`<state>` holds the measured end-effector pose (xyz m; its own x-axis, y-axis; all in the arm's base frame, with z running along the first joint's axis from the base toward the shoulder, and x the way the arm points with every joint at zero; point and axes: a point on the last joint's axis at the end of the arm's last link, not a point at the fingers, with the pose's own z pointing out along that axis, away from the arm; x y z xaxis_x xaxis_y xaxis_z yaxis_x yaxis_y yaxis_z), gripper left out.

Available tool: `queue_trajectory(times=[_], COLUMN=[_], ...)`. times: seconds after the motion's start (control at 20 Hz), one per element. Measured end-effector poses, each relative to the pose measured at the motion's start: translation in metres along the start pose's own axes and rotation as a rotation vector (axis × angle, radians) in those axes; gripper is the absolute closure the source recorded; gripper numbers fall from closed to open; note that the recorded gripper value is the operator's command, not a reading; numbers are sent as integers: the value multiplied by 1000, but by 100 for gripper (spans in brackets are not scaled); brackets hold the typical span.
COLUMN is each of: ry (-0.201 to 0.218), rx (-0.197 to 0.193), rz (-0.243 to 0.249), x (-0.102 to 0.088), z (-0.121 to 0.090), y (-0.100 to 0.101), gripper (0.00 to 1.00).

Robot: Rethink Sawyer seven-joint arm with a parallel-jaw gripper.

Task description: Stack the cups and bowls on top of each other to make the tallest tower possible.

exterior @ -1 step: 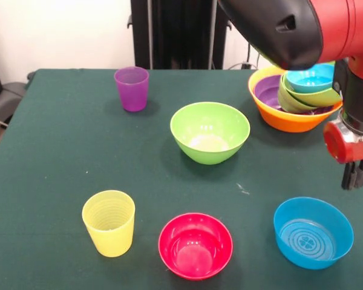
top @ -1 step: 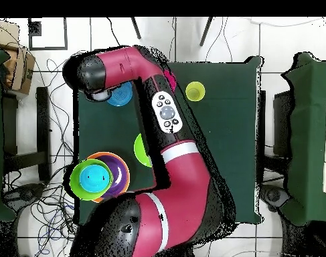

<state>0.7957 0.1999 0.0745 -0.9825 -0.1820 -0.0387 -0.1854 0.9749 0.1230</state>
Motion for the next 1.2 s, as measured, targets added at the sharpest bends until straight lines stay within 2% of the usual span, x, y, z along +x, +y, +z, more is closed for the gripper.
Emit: queue_trajectory(times=[0.45, 0.5, 1.0, 1.2], ry=[6, 7, -15, -51], rx=[-1, -3, 0, 2], rz=[26, 34, 43, 40], x=[5, 6, 5, 1], z=[1, 3, 9, 11], y=[-24, -31, -40, -40], gripper=[100, 0, 0, 0])
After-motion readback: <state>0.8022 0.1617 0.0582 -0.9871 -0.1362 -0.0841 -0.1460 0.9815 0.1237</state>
